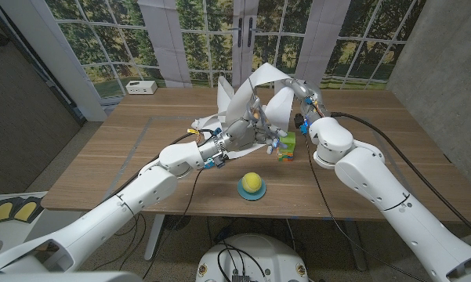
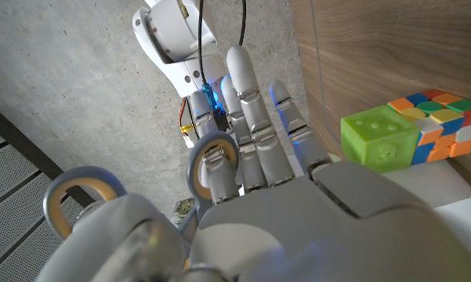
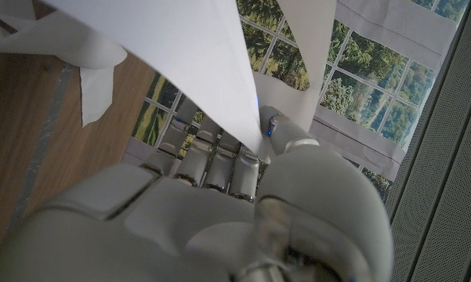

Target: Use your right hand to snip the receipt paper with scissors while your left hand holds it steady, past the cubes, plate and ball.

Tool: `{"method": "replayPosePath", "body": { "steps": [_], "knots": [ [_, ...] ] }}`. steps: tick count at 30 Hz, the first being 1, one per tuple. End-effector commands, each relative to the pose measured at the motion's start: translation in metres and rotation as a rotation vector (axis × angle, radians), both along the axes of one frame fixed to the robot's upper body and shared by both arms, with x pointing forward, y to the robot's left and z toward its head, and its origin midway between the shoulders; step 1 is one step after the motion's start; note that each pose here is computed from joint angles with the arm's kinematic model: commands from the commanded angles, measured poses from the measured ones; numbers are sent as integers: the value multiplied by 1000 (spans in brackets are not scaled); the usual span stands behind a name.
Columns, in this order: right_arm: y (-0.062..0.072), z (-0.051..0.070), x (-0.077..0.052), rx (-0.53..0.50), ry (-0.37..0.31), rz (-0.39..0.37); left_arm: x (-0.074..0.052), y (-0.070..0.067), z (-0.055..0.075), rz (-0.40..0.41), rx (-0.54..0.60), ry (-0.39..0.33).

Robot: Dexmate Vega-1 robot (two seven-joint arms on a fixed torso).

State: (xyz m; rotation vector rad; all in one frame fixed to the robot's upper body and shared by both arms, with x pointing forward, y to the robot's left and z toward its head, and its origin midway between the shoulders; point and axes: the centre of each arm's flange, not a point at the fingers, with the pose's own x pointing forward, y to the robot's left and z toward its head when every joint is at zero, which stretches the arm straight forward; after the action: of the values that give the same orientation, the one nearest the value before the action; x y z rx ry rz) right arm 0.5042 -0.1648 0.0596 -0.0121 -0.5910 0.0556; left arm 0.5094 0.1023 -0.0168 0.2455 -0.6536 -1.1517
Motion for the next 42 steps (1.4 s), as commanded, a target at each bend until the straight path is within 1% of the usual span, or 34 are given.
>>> {"method": "replayPosePath", "body": {
  "steps": [1,5,9,18,21,23,26,30,35,42],
  "knots": [
    [6,-3,0,-7,4,9,1,1,6,-4,-3,-12],
    [9,-4,-2,-22,-8,3,1,-2,7,-11,4,-14],
    [10,-4,-3,-25,-20,-7,1,-3,7,-14,11,-12],
    [6,-2,-10,-39,-62,-18,1,-5,7,-20,15,-10],
    [5,-2,-11,-35,-64,-13,1,-6,7,-20,14,-11],
    [4,-2,-12,-20,-57,4,1,-7,7,-19,14,-12],
    [3,0,-19,-28,-80,6,1,-8,7,-19,16,-11],
    [3,0,-22,-26,-72,25,2,-10,8,-24,18,-13],
    [5,-2,-23,-22,-61,38,4,-11,9,-19,17,-13],
    [7,-5,-21,-22,-50,48,4,-12,10,-25,13,-16]
  ]
}}
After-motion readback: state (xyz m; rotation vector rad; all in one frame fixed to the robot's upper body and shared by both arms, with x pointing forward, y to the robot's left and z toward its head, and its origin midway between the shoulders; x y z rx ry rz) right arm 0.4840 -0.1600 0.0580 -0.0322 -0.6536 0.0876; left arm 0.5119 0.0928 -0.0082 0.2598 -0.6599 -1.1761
